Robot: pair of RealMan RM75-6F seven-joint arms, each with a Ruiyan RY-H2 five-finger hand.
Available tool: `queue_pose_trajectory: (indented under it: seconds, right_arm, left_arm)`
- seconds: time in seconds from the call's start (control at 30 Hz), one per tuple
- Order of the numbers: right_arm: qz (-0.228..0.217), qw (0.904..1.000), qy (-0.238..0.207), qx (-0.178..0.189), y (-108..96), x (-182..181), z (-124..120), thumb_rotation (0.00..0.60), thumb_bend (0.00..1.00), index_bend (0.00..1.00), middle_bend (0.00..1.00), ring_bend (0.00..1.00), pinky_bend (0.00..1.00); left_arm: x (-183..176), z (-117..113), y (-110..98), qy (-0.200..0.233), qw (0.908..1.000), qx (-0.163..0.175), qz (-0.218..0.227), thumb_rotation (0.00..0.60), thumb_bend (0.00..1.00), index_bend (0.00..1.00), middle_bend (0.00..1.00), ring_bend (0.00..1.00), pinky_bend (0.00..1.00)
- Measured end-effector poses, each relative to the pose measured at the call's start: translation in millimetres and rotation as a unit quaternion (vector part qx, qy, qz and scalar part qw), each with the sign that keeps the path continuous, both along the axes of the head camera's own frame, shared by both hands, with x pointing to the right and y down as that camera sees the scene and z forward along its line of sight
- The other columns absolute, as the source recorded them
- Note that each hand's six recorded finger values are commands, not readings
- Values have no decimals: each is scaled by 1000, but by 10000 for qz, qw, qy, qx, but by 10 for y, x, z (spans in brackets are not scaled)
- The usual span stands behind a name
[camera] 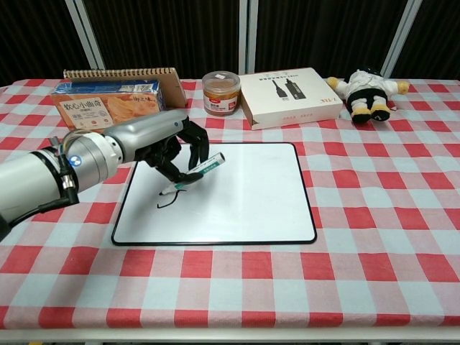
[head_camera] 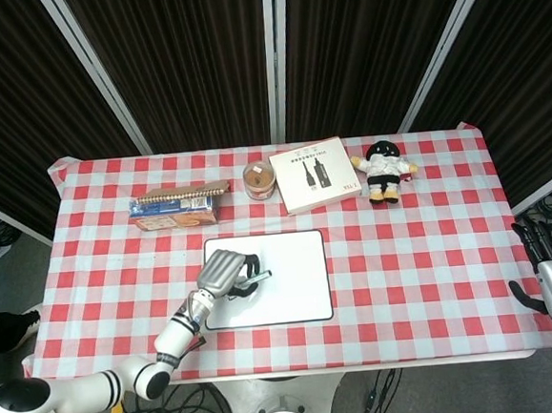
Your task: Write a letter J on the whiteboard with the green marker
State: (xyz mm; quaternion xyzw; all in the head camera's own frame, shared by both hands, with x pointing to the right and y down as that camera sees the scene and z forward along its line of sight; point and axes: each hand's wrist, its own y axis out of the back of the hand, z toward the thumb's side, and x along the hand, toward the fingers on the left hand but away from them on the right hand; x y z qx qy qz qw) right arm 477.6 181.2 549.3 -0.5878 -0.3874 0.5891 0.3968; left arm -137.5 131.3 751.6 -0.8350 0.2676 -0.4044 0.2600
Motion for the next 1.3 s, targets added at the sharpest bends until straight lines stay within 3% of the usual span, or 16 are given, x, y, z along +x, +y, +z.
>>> queue_pose_trajectory:
  seconds: [0.2,0.3,0.5,0.7,0.77,0.83,0.93,1.03,1.17,1.3]
  right_arm:
    - [-18,10000,-4,32,-2,-7,-30,600,191,0,19,0,0]
    - [-23,10000,-20,37,2,-8,-34,600,191,0,19,0,0]
    - [-28,10000,-41,42,15,-16,-27,600,191,0,19,0,0]
    - [-68,9999,-69,52,22,-48,-21,600,192,0,19,0,0]
    - [-70,9999,-63,66,25,-50,-31,600,192,0,19,0,0]
    - [-65,9999,-51,87,29,-48,-47,600,190,0,19,0,0]
    - [-48,9999,-40,113,34,-40,-70,600,191,0,19,0,0]
    - [-28,9999,-22,129,46,-25,-87,600,192,0,19,0,0]
    - [28,9999,19,144,63,15,-115,600,194,0,19,0,0]
    - [86,9998,57,175,93,58,-148,600,196,0,19,0,0]
  left_arm:
    - [-55,-195,-115,215,9993,241,-173,600,417,534,572,819,893]
    - [-211,-239,-211,39,9990,406,-204,600,417,531,568,818,890]
    - [-524,-203,-334,-855,9930,811,100,600,416,529,559,818,883]
    - [-816,-160,-402,-1998,9704,1229,572,600,418,490,524,813,867]
    - [-901,-140,-417,-2349,9612,1280,667,600,401,387,467,795,847]
    - [-976,-122,-420,-2630,9541,1253,690,600,354,226,384,769,825]
    - [-1021,-145,-405,-2851,9487,1198,658,600,304,123,291,721,801]
    - [-1034,-240,-396,-2856,9492,1199,561,600,273,96,230,627,764]
    - [-1165,-494,-426,-2767,9516,1312,253,600,263,95,219,444,695]
    - [-1546,-853,-487,-2672,9510,1534,-256,600,231,106,219,341,542]
